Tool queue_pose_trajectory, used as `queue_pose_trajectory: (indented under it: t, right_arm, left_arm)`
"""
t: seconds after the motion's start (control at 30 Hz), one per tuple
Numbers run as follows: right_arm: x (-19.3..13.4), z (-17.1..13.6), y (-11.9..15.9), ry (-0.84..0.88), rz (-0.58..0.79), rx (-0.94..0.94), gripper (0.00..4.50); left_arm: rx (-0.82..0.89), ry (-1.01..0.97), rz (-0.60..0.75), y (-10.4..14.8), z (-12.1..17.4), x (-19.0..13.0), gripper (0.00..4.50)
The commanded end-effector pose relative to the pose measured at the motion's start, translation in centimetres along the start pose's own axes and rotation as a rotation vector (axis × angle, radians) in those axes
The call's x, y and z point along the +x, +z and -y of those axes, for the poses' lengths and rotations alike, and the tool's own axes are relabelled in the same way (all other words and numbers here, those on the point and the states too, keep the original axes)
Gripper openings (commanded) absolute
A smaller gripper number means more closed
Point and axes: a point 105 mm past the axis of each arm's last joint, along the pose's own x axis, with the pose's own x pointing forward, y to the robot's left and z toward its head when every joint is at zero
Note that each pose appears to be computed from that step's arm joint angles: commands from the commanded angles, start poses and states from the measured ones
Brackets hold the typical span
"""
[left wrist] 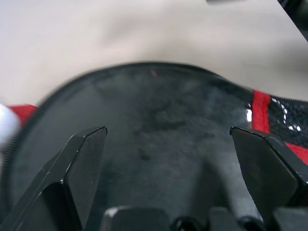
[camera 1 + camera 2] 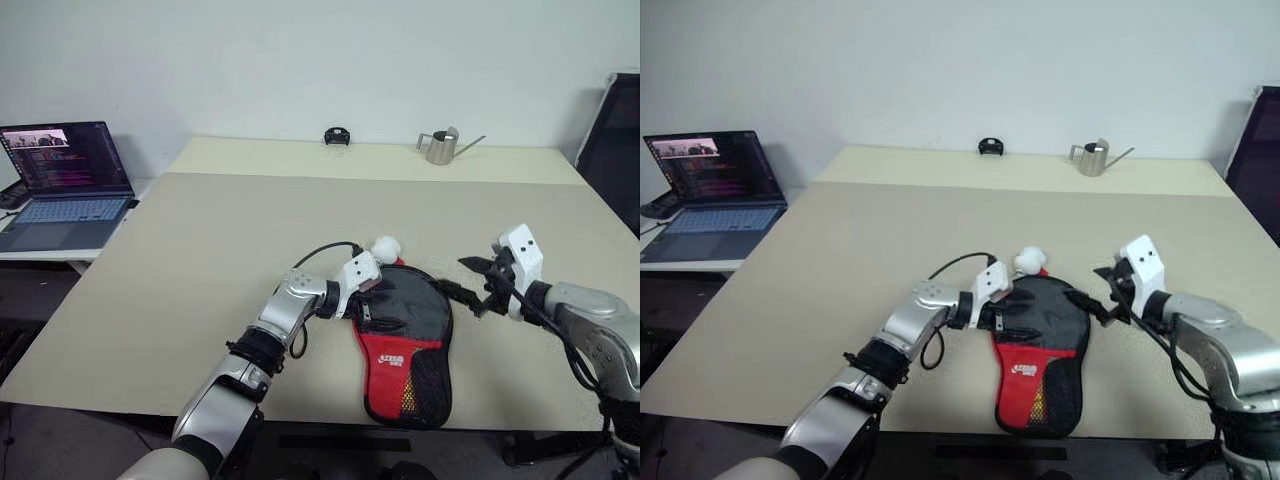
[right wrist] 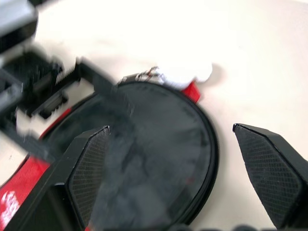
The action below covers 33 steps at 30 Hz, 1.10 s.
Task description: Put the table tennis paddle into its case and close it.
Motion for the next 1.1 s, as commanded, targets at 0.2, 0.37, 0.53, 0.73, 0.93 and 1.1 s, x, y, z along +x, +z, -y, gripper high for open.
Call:
queue_pose_trajectory:
  t: [0.2, 0.37, 0.53, 0.73, 0.93, 1.1]
  right_arm:
    - [4.0, 0.1, 4.0, 0.031, 0.096, 0.07, 4.5]
    - [8.2, 0.6, 5.1, 0.018, 0.098, 0.113, 4.5]
    - [12.6, 1.3, 4.3, -0.023, 0.066, 0.138, 4.5]
    - [15.4, 1.6, 3.2, -0.076, 0.038, 0.139, 4.5]
    - [16.5, 1.3, 2.0, -0.106, 0.01, 0.136, 4.5]
    - [17.6, -0.2, 0.2, -0.093, -0.041, 0.13, 4.5]
  left_arm:
    - [0.005, 0.008, -0.004, -0.7, 0.2, 0.1, 4.46]
    - [0.0, 0.004, -0.003, -0.9, 0.6, 0.2, 4.46]
    - [-0.002, 0.005, -0.001, -0.9, 0.9, 0.3, 4.46]
    - [-0.007, 0.016, -0.001, -0.9, 1.1, 0.1, 4.46]
    - [-0.01, 0.017, -0.004, -1.0, 1.4, -0.1, 4.46]
    - [-0.014, 0.022, -0.007, -1.0, 1.5, -0.2, 4.46]
